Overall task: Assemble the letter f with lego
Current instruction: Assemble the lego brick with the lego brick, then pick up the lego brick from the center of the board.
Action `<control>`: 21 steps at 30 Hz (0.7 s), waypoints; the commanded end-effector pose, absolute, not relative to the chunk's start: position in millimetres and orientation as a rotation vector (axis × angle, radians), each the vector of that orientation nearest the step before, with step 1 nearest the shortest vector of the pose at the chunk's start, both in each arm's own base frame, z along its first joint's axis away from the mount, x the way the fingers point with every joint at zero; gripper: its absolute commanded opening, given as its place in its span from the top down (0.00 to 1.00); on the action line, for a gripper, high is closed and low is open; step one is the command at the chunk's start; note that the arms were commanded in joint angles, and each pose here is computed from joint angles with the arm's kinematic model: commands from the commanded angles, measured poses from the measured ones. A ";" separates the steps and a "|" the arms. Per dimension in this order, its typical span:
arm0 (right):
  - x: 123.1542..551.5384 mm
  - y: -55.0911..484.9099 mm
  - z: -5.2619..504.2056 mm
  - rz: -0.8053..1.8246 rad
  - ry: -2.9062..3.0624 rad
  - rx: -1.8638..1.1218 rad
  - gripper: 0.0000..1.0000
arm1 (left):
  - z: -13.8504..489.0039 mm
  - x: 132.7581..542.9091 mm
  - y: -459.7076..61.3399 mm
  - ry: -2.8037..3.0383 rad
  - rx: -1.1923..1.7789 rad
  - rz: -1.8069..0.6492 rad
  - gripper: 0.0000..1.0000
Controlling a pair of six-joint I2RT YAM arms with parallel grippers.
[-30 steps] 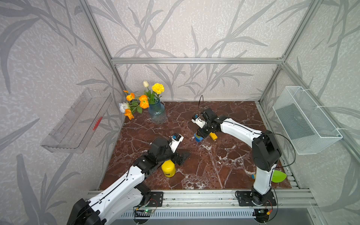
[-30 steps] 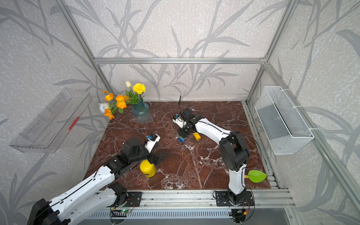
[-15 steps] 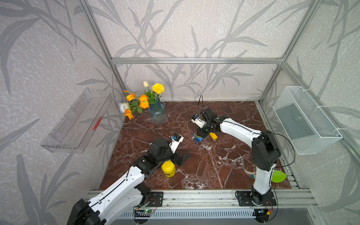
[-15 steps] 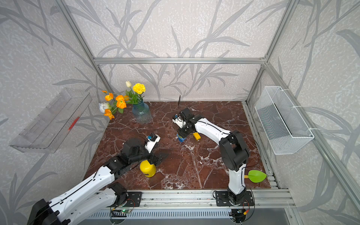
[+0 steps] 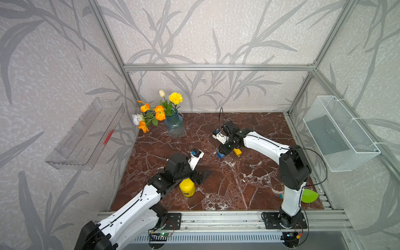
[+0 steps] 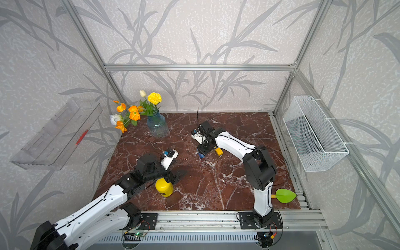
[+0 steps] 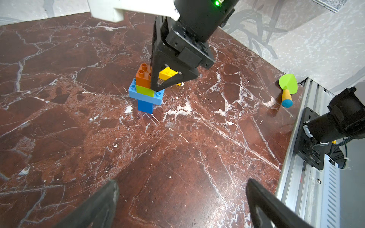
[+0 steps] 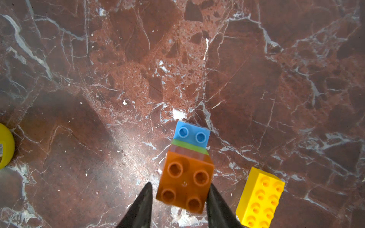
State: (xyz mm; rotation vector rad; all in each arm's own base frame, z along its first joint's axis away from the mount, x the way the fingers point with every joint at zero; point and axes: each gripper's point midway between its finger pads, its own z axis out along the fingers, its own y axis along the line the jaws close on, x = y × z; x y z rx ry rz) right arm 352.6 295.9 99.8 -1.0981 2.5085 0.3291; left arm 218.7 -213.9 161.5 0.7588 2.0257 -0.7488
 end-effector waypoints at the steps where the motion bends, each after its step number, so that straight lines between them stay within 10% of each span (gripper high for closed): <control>1: 345.0 293.8 119.3 0.332 2.479 -1.102 0.53 | 163.4 217.3 -215.6 2.005 0.773 -0.756 0.00; 21: 367.8 227.4 139.8 0.159 2.521 -0.863 0.43 | 175.9 206.0 -250.3 1.935 0.936 -0.972 0.01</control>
